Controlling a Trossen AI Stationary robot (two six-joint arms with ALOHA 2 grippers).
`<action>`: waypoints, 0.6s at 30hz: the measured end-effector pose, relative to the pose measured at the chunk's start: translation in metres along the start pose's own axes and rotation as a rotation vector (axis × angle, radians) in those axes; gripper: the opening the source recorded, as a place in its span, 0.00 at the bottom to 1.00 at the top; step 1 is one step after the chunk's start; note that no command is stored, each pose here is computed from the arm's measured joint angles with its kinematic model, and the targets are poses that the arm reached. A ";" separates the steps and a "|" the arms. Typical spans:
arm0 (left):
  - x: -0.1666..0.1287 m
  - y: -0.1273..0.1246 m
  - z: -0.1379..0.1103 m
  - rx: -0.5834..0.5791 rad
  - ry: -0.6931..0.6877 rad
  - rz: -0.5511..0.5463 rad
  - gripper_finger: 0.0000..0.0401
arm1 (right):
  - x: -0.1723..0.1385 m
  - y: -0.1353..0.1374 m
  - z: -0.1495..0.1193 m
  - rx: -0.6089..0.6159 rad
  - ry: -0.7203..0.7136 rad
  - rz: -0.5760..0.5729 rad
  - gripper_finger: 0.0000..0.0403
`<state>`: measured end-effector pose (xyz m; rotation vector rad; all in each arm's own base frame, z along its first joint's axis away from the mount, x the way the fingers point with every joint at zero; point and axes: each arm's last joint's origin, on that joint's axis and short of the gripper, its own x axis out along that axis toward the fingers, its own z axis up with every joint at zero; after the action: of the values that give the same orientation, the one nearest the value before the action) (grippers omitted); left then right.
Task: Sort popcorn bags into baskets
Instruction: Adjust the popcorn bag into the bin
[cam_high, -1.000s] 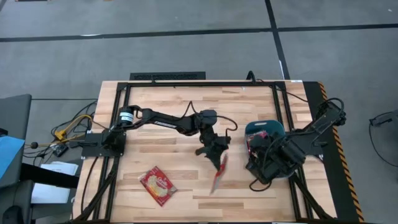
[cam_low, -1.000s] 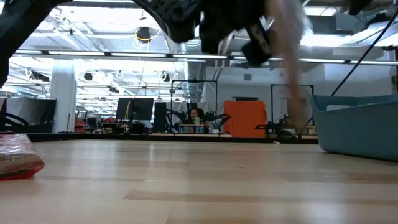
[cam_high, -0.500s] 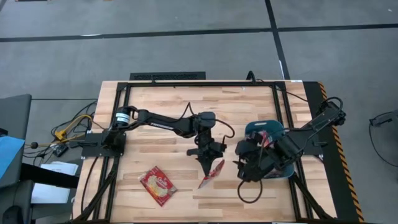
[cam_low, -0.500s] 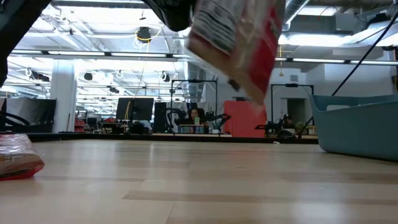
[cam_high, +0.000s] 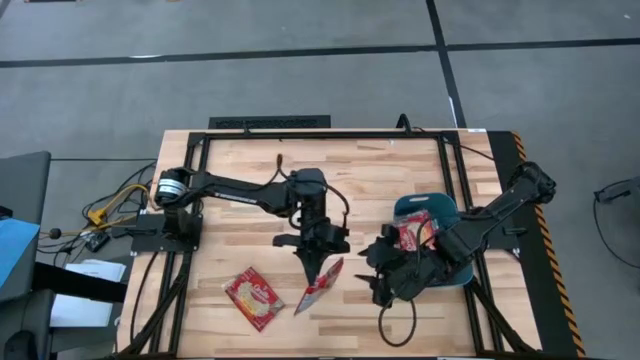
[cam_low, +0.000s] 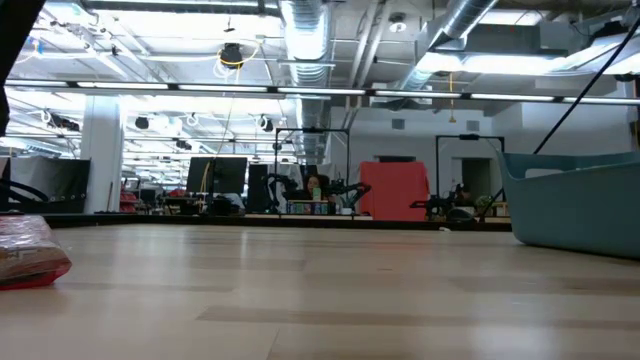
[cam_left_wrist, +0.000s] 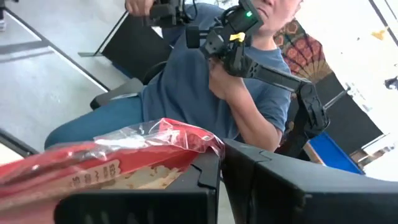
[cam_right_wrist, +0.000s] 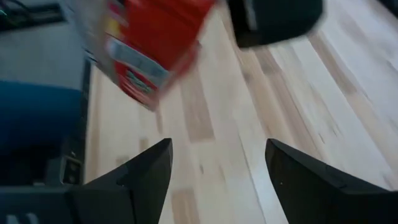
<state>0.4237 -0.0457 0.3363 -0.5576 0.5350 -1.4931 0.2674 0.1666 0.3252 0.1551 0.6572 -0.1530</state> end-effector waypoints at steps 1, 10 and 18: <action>0.000 -0.004 0.001 0.006 0.002 -0.002 0.00 | 0.000 0.001 0.003 -0.007 -0.024 0.014 0.70; 0.000 -0.028 0.009 0.037 -0.004 -0.001 0.00 | 0.007 -0.002 0.026 -0.060 -0.155 0.085 0.70; 0.000 -0.040 0.013 0.063 -0.002 -0.005 0.00 | 0.027 -0.009 0.027 -0.091 -0.244 0.191 0.70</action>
<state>0.4013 -0.0454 0.3716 -0.5111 0.4834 -1.5086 0.3027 0.1499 0.3285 0.1090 0.4028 0.0417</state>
